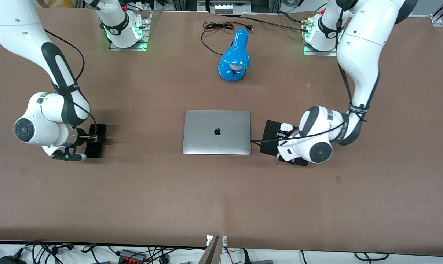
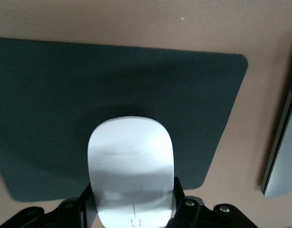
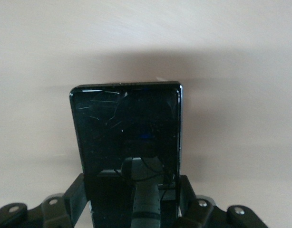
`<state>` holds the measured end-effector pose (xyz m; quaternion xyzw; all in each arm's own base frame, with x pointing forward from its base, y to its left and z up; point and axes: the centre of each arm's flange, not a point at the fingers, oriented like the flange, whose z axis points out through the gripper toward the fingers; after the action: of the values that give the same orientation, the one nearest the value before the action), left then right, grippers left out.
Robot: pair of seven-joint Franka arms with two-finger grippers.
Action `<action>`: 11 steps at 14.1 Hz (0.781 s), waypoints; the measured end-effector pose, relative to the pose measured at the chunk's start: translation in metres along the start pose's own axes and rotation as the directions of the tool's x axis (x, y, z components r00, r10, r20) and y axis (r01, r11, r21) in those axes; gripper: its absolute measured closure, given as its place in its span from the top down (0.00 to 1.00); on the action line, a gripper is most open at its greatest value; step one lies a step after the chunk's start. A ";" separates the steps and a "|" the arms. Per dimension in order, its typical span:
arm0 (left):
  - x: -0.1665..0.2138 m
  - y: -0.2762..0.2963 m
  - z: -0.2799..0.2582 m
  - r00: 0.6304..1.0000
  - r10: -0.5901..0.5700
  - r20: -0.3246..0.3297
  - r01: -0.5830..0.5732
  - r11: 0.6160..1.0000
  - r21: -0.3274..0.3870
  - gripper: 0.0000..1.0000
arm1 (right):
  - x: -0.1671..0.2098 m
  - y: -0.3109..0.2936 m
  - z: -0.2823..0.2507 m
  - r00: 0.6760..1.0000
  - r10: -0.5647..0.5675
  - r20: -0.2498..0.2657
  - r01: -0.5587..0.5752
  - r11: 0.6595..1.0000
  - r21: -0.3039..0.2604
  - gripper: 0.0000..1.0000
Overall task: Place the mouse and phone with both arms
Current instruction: 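Carry the phone toward the laptop while the left gripper moves mouse onto pad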
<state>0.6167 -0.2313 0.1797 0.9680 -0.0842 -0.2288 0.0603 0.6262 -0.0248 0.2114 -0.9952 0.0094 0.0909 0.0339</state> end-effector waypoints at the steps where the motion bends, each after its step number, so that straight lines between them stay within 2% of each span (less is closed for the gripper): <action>1: 0.002 -0.001 0.003 1.000 -0.005 -0.003 0.005 1.000 -0.001 0.62 | 0.004 -0.021 -0.011 1.000 -0.028 -0.010 0.028 1.000 0.003 0.80; 2: 0.003 -0.003 0.005 1.000 -0.008 -0.004 0.008 1.000 -0.001 0.66 | 0.007 -0.045 -0.018 0.999 -0.051 -0.019 0.051 0.999 0.002 0.80; 5: 0.003 -0.013 -0.003 1.000 -0.022 -0.004 0.022 1.000 -0.005 0.94 | 0.002 -0.139 -0.016 0.998 -0.059 -0.023 0.058 0.998 -0.014 0.80; 6: -0.001 -0.018 -0.015 1.000 -0.029 0.003 0.029 1.000 -0.005 1.00 | -0.003 -0.171 -0.011 0.999 -0.049 -0.021 0.049 0.999 -0.021 0.80; 9: -0.032 -0.041 -0.099 0.998 -0.057 -0.021 0.057 0.998 -0.013 1.00 | -0.017 -0.232 0.002 1.000 -0.008 -0.015 0.007 0.999 -0.035 0.80; 11: -0.076 -0.055 -0.175 0.995 -0.072 -0.073 0.073 0.997 0.004 1.00 | -0.022 -0.247 0.013 1.000 0.020 -0.006 -0.021 0.999 -0.040 0.80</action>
<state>0.6362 -0.1495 0.3592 0.9782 -0.0475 -0.1952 0.0517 0.6082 0.2232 0.2189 -0.9958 0.0179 0.0888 0.0130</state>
